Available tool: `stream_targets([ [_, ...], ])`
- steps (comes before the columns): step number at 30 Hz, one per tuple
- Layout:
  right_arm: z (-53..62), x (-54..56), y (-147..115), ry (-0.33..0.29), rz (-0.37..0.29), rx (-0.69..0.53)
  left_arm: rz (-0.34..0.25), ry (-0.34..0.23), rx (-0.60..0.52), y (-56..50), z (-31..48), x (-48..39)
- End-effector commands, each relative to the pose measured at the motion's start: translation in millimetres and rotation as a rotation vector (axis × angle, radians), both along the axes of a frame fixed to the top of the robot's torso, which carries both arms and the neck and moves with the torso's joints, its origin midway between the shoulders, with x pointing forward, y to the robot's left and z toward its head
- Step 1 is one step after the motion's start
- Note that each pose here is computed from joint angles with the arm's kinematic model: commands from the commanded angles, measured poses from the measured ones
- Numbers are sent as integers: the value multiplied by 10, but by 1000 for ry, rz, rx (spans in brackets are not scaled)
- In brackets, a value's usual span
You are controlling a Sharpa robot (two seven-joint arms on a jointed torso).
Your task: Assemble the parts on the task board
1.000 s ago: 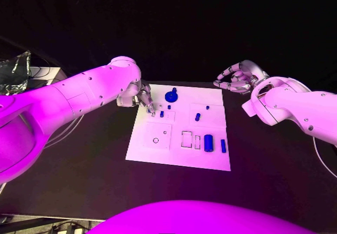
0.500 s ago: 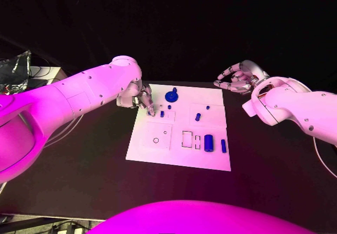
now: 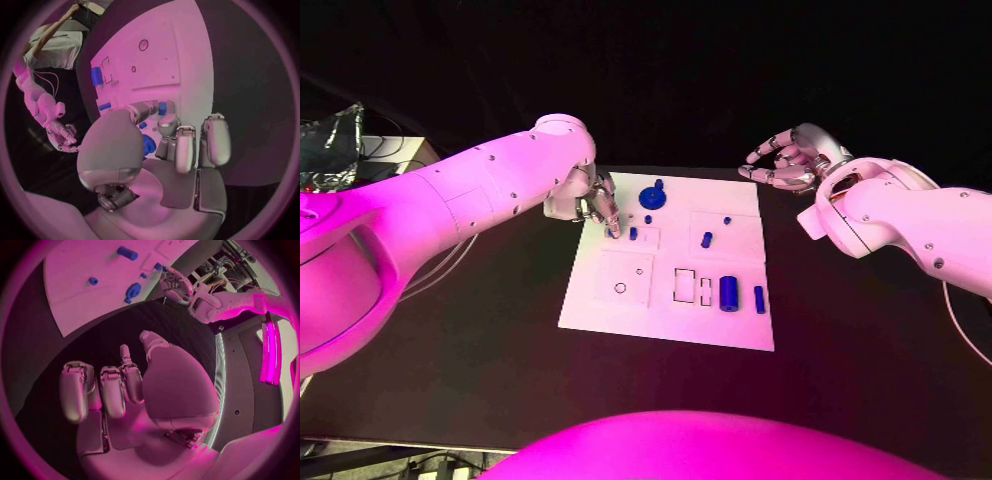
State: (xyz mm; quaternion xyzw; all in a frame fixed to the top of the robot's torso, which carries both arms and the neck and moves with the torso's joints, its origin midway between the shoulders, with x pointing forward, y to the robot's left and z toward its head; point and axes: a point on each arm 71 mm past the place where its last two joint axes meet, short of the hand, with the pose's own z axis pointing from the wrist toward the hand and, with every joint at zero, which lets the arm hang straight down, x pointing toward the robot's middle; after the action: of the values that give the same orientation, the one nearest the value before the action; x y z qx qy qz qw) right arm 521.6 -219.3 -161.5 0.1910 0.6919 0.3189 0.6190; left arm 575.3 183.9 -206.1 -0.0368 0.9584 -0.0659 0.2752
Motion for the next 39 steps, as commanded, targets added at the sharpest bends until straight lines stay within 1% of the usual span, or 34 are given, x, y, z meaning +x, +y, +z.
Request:
stream_targets([
  [1,4,-5,22,-4,21,-6,3,-10,-10,-29,10,12],
  [14,5,-7,24,-4,21,-5,35,-43,2,-17,12,48],
  [26,6,-7,21,-5,20,-5,48,-55,12,-2,15,60],
  [39,8,-10,21,-7,20,-4,51,-63,12,-32,5,73],
])
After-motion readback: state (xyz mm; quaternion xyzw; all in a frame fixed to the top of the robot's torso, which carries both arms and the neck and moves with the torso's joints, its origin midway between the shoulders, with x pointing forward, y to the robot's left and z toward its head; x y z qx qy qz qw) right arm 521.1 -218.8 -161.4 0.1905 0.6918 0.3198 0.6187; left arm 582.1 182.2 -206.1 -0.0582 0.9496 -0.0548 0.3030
